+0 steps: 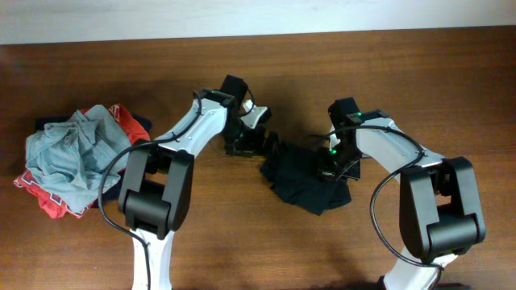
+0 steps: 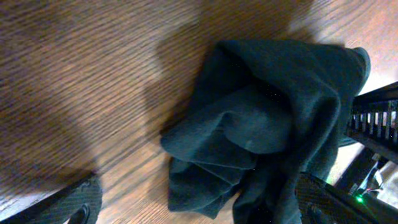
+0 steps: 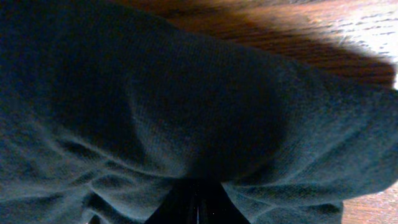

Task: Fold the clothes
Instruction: 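Grasp the folded shirt's left side with the left gripper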

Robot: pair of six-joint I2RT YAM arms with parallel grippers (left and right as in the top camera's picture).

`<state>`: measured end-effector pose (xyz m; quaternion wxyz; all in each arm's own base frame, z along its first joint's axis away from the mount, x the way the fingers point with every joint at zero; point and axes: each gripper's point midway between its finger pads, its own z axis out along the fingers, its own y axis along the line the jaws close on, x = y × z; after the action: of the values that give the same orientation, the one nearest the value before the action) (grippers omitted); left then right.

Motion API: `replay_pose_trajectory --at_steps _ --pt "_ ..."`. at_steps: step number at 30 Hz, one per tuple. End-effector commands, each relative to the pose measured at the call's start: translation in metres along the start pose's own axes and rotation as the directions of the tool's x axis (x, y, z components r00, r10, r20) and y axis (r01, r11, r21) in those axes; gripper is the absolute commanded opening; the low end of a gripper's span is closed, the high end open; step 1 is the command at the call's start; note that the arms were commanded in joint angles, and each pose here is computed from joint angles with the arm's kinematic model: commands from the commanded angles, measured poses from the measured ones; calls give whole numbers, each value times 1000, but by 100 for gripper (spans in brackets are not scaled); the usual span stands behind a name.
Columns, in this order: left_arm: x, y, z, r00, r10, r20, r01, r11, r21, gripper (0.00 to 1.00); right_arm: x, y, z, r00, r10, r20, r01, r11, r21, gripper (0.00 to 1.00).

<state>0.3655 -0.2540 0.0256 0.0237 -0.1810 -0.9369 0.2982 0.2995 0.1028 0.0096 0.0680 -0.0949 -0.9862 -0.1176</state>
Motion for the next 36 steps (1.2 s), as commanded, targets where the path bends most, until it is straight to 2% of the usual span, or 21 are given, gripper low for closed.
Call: replay_pose_trajectory --at_steps 1,4,8,11,21,25,27,28,32,36 --pt "-1 2 7 999 31 -9 -31 999 -26 99 5 -1 15 999 16 -45 -16 1000 -1 4" --pt "7 3 21 999 21 -45 -21 1000 -14 99 5 0 14 999 16 -46 -16 1000 -7 4" --pt "22 -12 46 993 11 -115 -1 996 85 99 5 0 14 999 16 -47 -17 1000 -6 4" --pt "28 -16 58 990 16 -143 0 994 107 99 5 0 14 999 16 -47 -17 1000 -7 4" --pt "29 -29 59 989 29 -146 -5 987 160 98 5 0 14 999 16 -46 -16 1000 -7 4" --pt "35 -37 65 985 49 -165 -22 987 160 94 5 0 14 999 16 -46 -16 1000 -6 4" --pt "37 -41 69 983 62 -172 -35 987 154 89 5 0 14 999 16 -46 -16 1000 -6 4" --pt "38 -42 70 982 66 -174 -40 988 149 82 5 0 14 999 16 -46 -16 1000 -6 4" --pt "37 -40 70 983 58 -174 -33 989 141 66 5 0 14 999 16 -47 -16 1000 -6 4" --pt "37 -40 70 983 57 -173 -33 989 143 42 5 0 14 999 16 -47 -16 1000 -6 4"
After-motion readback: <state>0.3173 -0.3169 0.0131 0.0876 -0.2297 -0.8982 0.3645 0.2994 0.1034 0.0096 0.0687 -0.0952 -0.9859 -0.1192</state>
